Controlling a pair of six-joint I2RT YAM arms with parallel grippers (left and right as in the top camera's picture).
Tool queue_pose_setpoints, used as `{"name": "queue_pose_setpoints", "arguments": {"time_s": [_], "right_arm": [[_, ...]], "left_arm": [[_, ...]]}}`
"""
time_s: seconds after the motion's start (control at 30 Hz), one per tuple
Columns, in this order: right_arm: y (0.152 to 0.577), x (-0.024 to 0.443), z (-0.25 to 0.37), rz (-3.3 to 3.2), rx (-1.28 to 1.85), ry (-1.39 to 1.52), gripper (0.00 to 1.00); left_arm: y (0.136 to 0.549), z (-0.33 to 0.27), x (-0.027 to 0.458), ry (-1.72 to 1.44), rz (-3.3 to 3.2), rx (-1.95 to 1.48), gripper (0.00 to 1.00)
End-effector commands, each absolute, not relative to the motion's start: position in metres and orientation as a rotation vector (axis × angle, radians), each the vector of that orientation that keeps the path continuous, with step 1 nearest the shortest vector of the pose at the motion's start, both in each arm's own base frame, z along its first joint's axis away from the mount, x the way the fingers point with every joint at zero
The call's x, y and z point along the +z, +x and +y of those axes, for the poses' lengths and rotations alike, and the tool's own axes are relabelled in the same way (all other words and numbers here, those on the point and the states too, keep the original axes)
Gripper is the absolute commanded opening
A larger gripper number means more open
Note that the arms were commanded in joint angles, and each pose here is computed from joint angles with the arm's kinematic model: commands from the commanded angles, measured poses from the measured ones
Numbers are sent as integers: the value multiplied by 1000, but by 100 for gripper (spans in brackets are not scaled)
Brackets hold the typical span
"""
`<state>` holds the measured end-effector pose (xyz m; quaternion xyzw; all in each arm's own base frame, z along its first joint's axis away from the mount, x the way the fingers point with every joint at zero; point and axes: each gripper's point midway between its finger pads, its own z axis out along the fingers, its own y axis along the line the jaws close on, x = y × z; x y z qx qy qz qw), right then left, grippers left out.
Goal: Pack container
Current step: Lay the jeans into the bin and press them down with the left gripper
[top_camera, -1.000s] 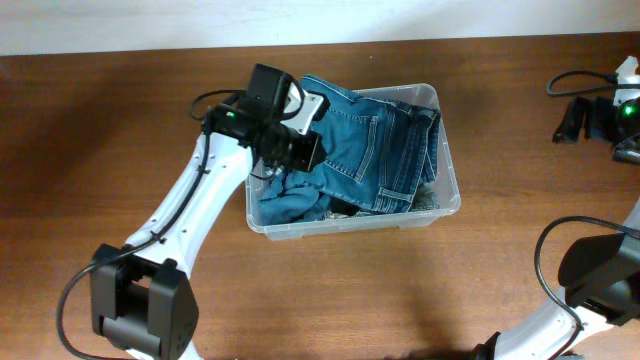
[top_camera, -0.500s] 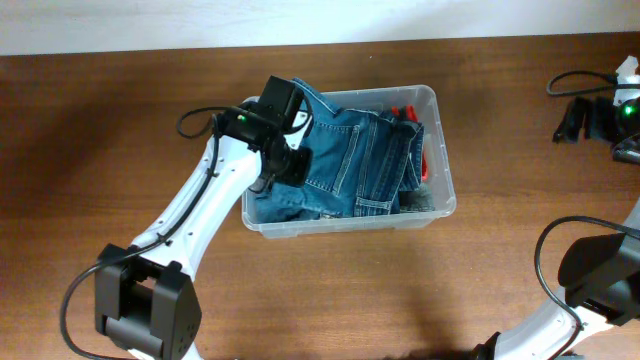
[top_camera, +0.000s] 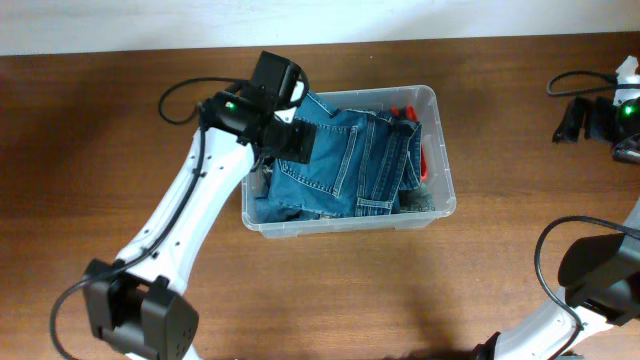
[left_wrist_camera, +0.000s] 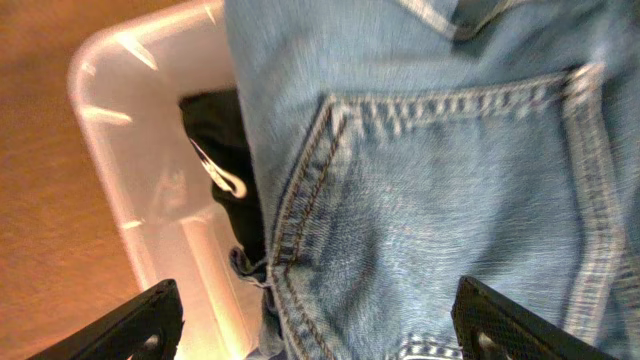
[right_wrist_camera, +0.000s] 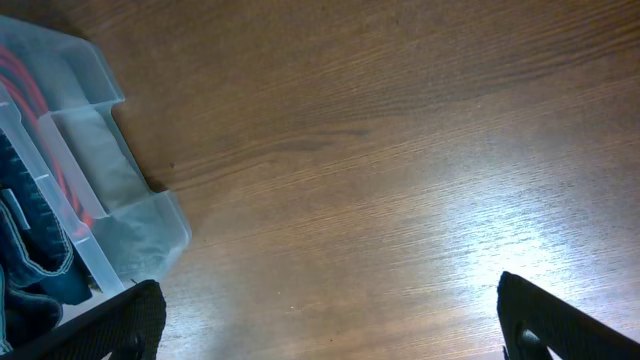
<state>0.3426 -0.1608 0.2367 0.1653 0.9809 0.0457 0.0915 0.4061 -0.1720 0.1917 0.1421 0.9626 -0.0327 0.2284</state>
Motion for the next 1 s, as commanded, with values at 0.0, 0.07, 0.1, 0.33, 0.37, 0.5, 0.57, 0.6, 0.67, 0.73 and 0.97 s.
{"name": "queue_pose_setpoints", "arguments": {"time_s": [0.0,0.07,0.1,0.33,0.37,0.5,0.57,0.6,0.67,0.73,0.97], "right_arm": [[342,240,-161,2907,124,489,98],[342,240,-161,2907,124,489,98],[342,240,-161,2907,124,489,98],[342,240,-161,2907,124,489,98],[342,240,-161,2907,124,489,98],[342,240,-161,2907,124,489,98],[342,240,-161,2907,124,489,98],[342,240,-161,2907,124,489,98],[342,240,-161,2907,124,489,98],[342,240,-161,2907,124,489,98],[342,240,-161,2907,124,489,98]], "left_arm": [[407,-174,232,338,2551,-129,70],[404,-182,230,344,2559,-168,35],[403,-185,230,328,2563,-177,20],[413,-201,200,349,2605,-172,4],[414,-202,190,349,2627,-164,4],[417,-200,145,363,2733,-99,1],[417,-194,128,362,2772,-36,1],[416,-189,117,363,2802,15,1],[411,-185,102,372,2851,48,1],[407,-183,89,383,2894,70,1],[400,-180,61,400,2971,113,1]]}}
